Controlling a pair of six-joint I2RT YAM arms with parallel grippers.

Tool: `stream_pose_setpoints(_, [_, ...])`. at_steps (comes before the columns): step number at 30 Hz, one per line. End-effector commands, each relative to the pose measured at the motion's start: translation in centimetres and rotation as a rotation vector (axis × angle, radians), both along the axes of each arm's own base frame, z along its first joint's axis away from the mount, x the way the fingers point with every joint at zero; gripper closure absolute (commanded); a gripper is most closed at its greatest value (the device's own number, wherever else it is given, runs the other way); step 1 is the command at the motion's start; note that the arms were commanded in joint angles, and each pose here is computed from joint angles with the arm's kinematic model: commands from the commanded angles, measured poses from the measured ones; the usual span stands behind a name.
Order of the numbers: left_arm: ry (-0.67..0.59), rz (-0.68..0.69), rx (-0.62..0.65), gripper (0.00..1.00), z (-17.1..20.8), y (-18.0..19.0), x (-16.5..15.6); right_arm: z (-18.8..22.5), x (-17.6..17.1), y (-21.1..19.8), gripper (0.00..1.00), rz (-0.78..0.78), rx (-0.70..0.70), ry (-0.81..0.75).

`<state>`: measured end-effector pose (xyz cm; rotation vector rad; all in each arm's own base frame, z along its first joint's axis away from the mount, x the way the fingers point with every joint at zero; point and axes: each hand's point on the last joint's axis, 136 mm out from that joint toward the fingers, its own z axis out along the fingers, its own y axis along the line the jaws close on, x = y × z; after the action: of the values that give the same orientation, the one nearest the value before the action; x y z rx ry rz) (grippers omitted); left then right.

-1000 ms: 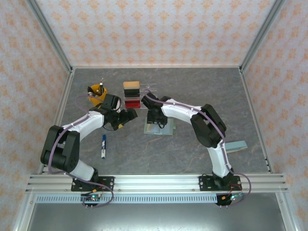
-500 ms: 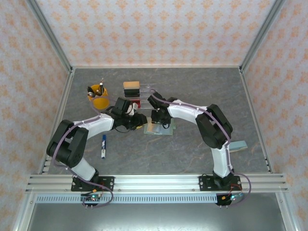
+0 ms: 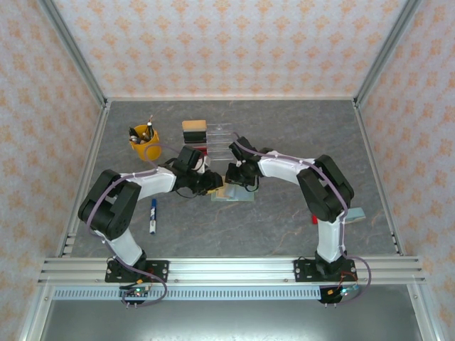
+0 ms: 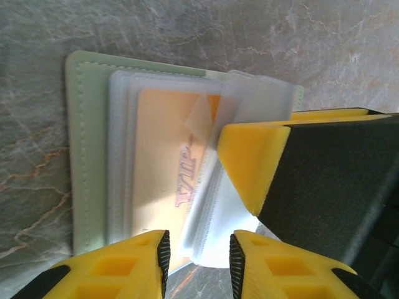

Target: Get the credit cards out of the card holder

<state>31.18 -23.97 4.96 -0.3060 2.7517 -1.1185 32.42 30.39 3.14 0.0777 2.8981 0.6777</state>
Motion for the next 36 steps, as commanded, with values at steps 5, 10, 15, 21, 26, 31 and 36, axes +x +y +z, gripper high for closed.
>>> stream_pose_setpoints(5, [-0.003, -0.012, -0.027, 0.63, -0.4, -1.1, 0.4, 1.5, -0.1, 0.9, 0.73, -0.004, 0.114, -0.007])
stream_pose_setpoints(10, [0.019, -0.004, 0.001, 0.63, -1.7, -0.6, 0.1, 1.9, 0.0, 0.9, 0.73, -0.021, 0.158, -0.007])
stream_pose_setpoints(15, [0.029, -0.005, -0.029, 0.61, -2.1, -1.0, 0.0, 2.7, 0.2, 0.8, 0.68, -0.037, 0.197, -0.015])
stream_pose_setpoints(21, [0.016, -0.034, -0.019, 0.61, -2.2, -0.9, -0.3, 5.4, 1.1, 0.0, 0.58, -0.077, 0.262, -0.095])
stream_pose_setpoints(26, [0.031, -0.055, -0.041, 0.58, -2.1, -1.5, -0.3, 6.8, 1.4, -0.8, 0.57, -0.109, 0.264, -0.133])
stream_pose_setpoints(31, [0.03, -0.082, -0.05, 0.52, -1.2, -2.0, -0.1, 7.6, 1.4, -2.2, 0.57, -0.142, 0.217, -0.181])
stream_pose_setpoints(36, [0.021, -0.122, -0.041, 0.46, 0.0, -2.9, 0.0, 8.2, 1.5, -3.6, 0.57, -0.169, 0.162, -0.219])
